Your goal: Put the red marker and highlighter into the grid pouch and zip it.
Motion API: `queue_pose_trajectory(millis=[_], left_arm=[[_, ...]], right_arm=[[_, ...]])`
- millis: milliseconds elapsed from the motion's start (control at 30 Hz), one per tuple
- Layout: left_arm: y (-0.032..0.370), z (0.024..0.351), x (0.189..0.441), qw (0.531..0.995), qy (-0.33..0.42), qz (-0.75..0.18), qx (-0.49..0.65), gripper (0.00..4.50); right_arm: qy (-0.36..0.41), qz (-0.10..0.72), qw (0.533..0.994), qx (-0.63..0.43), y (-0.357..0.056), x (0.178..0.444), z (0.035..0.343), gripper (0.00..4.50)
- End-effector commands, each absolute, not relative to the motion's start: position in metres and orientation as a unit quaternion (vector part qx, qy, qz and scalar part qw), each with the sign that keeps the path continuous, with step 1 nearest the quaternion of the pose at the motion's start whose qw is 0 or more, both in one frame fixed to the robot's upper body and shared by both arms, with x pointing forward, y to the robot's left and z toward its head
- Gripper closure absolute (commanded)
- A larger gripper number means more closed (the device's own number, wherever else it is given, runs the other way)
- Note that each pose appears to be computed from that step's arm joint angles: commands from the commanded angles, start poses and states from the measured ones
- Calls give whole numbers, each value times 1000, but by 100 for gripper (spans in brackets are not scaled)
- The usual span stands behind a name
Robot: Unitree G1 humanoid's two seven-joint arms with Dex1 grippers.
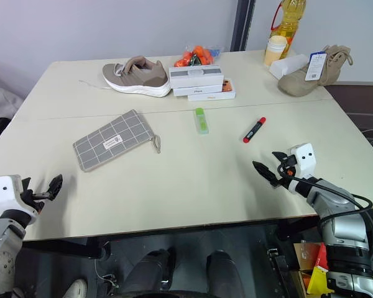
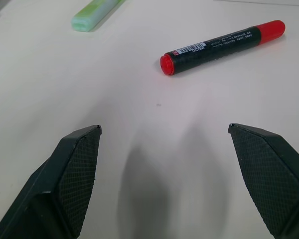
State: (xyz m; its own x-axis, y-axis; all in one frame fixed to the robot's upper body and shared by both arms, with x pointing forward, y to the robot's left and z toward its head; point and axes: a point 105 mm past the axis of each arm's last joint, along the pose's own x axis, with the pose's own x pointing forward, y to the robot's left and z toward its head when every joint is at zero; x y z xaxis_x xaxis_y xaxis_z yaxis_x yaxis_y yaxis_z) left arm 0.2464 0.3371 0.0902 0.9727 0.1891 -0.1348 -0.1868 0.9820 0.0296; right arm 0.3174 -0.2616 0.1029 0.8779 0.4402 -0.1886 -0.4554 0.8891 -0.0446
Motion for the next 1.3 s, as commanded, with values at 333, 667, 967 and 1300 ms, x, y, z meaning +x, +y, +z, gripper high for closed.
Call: queue_pose_trajectory(millis=[333, 667, 967, 1300], left_arm=[[339, 107, 242, 993, 29, 115, 10, 0], [333, 114, 249, 994, 2, 106, 13, 0], [318, 108, 251, 996, -2, 84, 12, 0], [324, 112, 252, 996, 9, 53, 70, 0]], right_arm=[[50, 248, 966, -55, -252, 329, 123, 24], [9, 314, 948, -45, -203, 334, 144, 24], [-31, 427, 904, -10, -114, 331, 161, 24], [-20, 452, 890, -50, -35, 350, 155, 441]])
